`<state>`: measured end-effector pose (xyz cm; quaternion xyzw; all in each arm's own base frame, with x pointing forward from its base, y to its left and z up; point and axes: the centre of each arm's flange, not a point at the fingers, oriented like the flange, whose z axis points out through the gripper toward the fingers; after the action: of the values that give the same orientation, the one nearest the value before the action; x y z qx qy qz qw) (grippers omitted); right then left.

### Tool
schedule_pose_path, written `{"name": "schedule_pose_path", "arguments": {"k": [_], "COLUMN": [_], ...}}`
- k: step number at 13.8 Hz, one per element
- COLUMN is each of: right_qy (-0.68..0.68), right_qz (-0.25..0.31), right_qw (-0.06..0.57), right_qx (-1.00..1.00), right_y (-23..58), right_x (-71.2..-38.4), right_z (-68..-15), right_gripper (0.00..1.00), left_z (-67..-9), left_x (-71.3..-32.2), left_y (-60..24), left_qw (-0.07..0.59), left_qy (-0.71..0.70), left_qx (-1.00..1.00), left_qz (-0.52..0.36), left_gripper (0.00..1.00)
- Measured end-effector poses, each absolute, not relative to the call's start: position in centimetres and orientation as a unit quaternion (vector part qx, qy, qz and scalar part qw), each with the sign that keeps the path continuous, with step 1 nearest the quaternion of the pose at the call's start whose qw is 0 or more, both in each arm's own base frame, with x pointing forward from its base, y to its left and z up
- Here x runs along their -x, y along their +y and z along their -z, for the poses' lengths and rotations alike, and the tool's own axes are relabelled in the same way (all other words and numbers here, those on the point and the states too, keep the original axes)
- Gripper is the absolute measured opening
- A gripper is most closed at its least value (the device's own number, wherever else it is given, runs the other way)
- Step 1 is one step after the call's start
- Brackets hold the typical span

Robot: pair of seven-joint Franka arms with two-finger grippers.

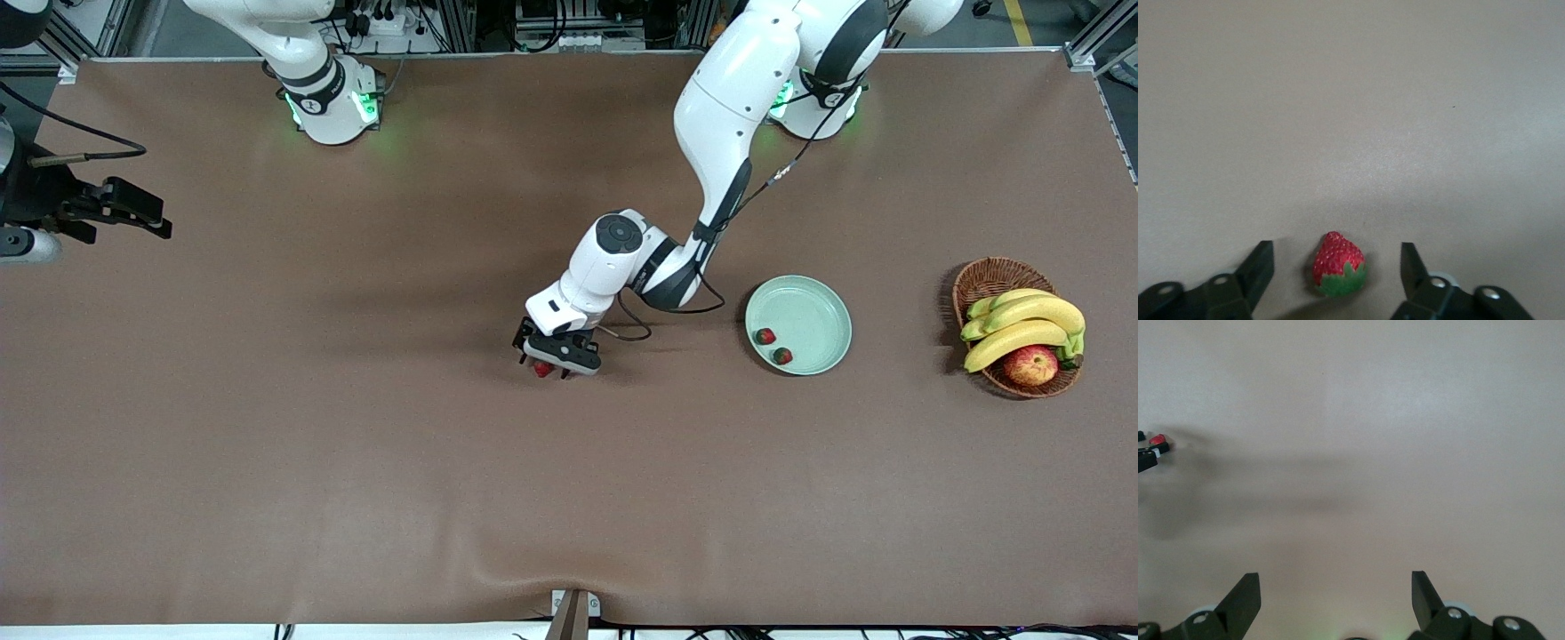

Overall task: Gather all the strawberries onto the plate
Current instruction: 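Grasp the third strawberry with the left gripper while the right gripper retracts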

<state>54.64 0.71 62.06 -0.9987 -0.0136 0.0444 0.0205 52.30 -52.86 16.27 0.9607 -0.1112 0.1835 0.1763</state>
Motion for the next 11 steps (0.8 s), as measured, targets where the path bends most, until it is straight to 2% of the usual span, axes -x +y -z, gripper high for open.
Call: {"name": "schedule_pose_path", "arguments": {"k": [2, 3, 4, 6, 9, 10, 11], "right_qy": [-0.01, -0.01, -0.01, -0.009, 0.004, 0.012, 0.015], "right_qz": [-0.041, -0.038, -0.036, -0.036, -0.037, -0.04, -0.043], "right_qw": [0.02, 0.02, 0.019, 0.019, 0.018, 0.018, 0.018], "right_qx": [0.999, 0.999, 0.999, 0.999, 0.999, 0.999, 0.999], "right_y": [0.9, 1.0, 1.0, 1.0, 1.0, 1.0, 1.0], "right_x": [-54.3, -54.2, -54.1, -53.9, -53.9, -53.8, -53.7], "right_z": [-62.6, -62.9, -63.1, -63.3, -63.3, -63.4, -63.6], "right_gripper": [1.0, 1.0, 1.0, 1.0, 1.0, 1.0, 1.0], "left_z": [-16.2, -16.3, -16.4, -16.4, -16.1, -16.0, -16.1], "left_x": [-52.2, -52.2, -52.2, -52.1, -52.0, -52.1, -52.1], "left_y": [-53.2, -53.4, -53.5, -53.5, -53.5, -53.5, -53.5], "left_qw": [0.178, 0.179, 0.179, 0.179, 0.178, 0.177, 0.177], "left_qy": [-0.113, -0.114, -0.115, -0.115, -0.117, -0.116, -0.116], "left_qx": [-0.96, -0.959, -0.959, -0.959, -0.959, -0.959, -0.959], "left_qz": [-0.185, -0.186, -0.187, -0.187, -0.186, -0.187, -0.187], "left_gripper": [0.77, 0.68, 0.67, 0.47, 0.45, 0.35, 0.32]}}
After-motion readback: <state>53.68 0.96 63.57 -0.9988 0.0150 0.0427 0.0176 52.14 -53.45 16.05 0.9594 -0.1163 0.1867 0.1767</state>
